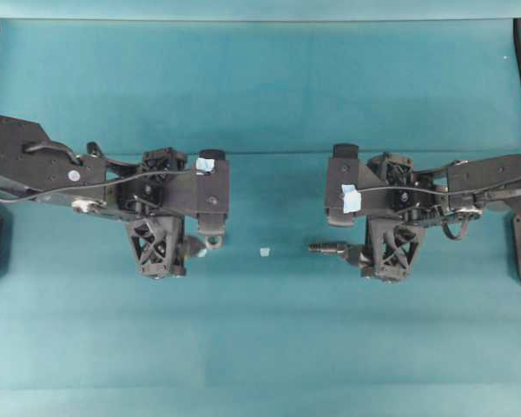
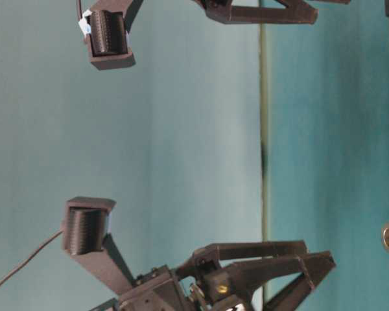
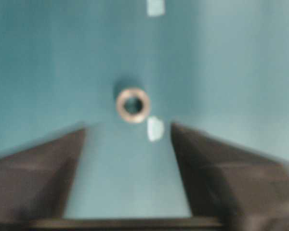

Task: Insert the washer onto the shaft with both hands.
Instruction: 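Lower left gripper over washer and right gripper over shaft, aligning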

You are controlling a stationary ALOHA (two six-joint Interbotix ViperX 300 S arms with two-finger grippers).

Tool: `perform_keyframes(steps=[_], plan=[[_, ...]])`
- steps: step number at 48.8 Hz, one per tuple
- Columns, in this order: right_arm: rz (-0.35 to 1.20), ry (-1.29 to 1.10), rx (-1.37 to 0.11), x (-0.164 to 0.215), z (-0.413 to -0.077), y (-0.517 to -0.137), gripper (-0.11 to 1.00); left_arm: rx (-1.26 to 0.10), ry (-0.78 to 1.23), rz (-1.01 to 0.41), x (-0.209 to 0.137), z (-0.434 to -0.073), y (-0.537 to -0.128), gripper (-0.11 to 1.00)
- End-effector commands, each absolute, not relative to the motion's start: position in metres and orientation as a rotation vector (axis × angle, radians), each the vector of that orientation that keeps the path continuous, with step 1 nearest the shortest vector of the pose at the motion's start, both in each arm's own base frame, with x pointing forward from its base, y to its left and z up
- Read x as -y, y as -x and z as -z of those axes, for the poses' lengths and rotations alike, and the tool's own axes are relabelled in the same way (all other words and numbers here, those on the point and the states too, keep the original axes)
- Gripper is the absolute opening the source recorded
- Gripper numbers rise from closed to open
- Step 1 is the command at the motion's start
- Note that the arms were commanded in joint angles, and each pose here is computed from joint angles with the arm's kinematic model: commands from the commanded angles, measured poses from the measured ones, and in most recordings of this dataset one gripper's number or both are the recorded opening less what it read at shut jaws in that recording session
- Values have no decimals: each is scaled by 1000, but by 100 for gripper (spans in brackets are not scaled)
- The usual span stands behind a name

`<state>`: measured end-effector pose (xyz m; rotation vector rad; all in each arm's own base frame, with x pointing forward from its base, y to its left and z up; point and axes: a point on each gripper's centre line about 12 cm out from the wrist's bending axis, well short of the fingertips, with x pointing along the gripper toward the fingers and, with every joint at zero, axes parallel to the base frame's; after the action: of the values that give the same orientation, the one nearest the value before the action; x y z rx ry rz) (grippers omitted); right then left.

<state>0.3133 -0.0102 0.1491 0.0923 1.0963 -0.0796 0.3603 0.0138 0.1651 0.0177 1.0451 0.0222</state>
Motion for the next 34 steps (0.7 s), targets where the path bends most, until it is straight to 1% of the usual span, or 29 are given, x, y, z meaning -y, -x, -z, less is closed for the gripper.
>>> perform_keyframes(steps=[1, 2, 8, 13, 22, 34], plan=[[80, -85, -1081, 11, -153, -316, 85, -1031, -21, -22, -14, -167, -363, 87], [80, -87, -1082, 11, -153, -316, 85, -1031, -22, -21, -14, -167, -363, 88], [79, -83, -1090, 11, -150, -315, 81, -1016, -25, -19, -14, -162, -365, 82], [77, -80, -1100, 10, -146, -315, 80, -1013, -25, -18, -14, -154, -367, 83], [74, -79, -1117, 9, -137, -317, 80, -1050, -23, -17, -14, -134, -369, 83], [58, -70, -1122, 3, -127, -321, 80, -1034, -26, -16, -14, -124, -376, 82]])
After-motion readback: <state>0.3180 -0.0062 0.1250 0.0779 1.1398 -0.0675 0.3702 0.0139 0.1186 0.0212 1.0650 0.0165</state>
